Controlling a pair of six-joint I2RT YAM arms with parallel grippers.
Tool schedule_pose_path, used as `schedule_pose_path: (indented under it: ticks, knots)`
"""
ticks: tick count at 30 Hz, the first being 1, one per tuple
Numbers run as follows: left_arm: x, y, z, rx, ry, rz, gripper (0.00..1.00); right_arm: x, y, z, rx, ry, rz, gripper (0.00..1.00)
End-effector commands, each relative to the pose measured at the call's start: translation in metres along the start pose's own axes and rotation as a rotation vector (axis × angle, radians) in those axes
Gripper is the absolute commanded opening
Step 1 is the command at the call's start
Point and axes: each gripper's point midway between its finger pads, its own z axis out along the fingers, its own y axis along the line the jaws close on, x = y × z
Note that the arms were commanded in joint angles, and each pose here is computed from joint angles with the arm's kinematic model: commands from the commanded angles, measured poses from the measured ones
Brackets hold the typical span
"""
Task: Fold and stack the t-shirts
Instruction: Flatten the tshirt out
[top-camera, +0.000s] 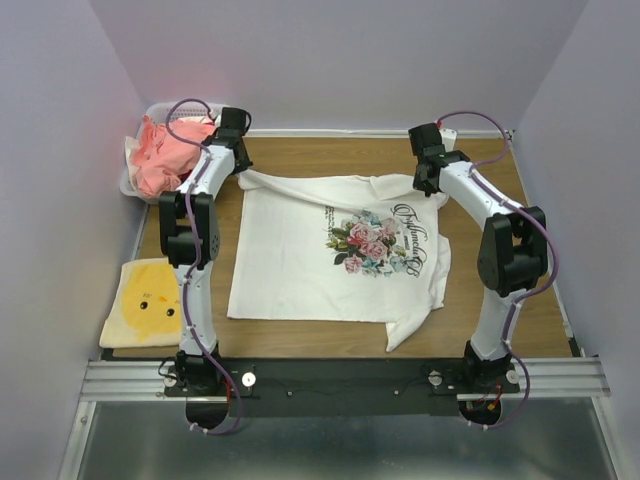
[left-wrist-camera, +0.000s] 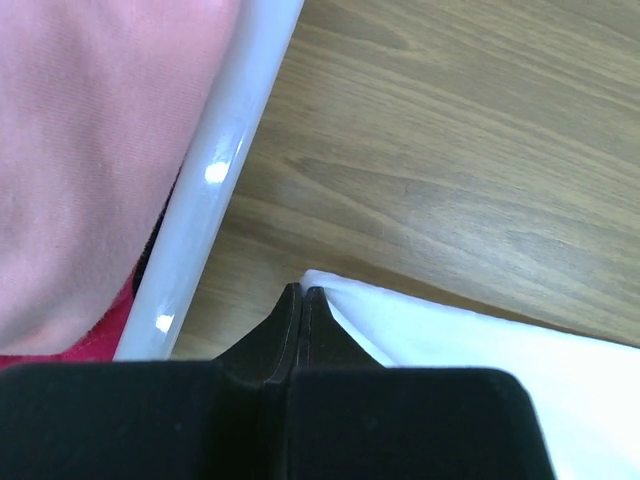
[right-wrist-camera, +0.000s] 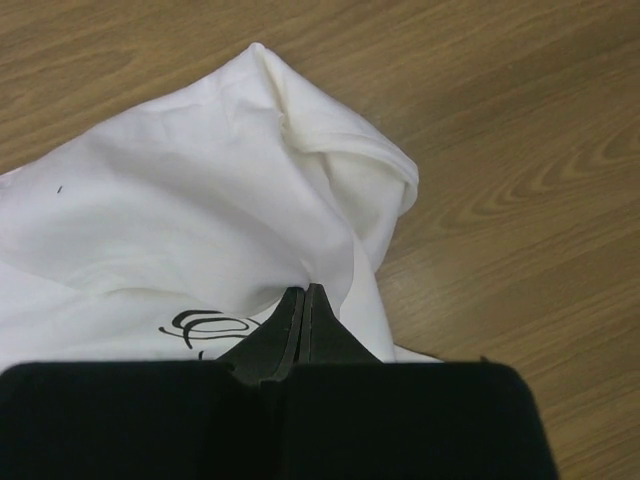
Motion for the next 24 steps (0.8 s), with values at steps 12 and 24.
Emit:
schedule_pose_path:
  ticks: [12, 24]
  knots:
    - [-0.172, -0.03, -0.164, 0.213, -0.43, -0.025, 0.0, -0.163, -0.059, -0.1, 0.136, -0.403, 0.142, 0.01]
    - [-0.246, -0.036, -0.346, 0.475, -0.801, -0.051, 0.0, -0.265, -0.099, -0.236, 0.048, -0.724, 0.278, 0.01]
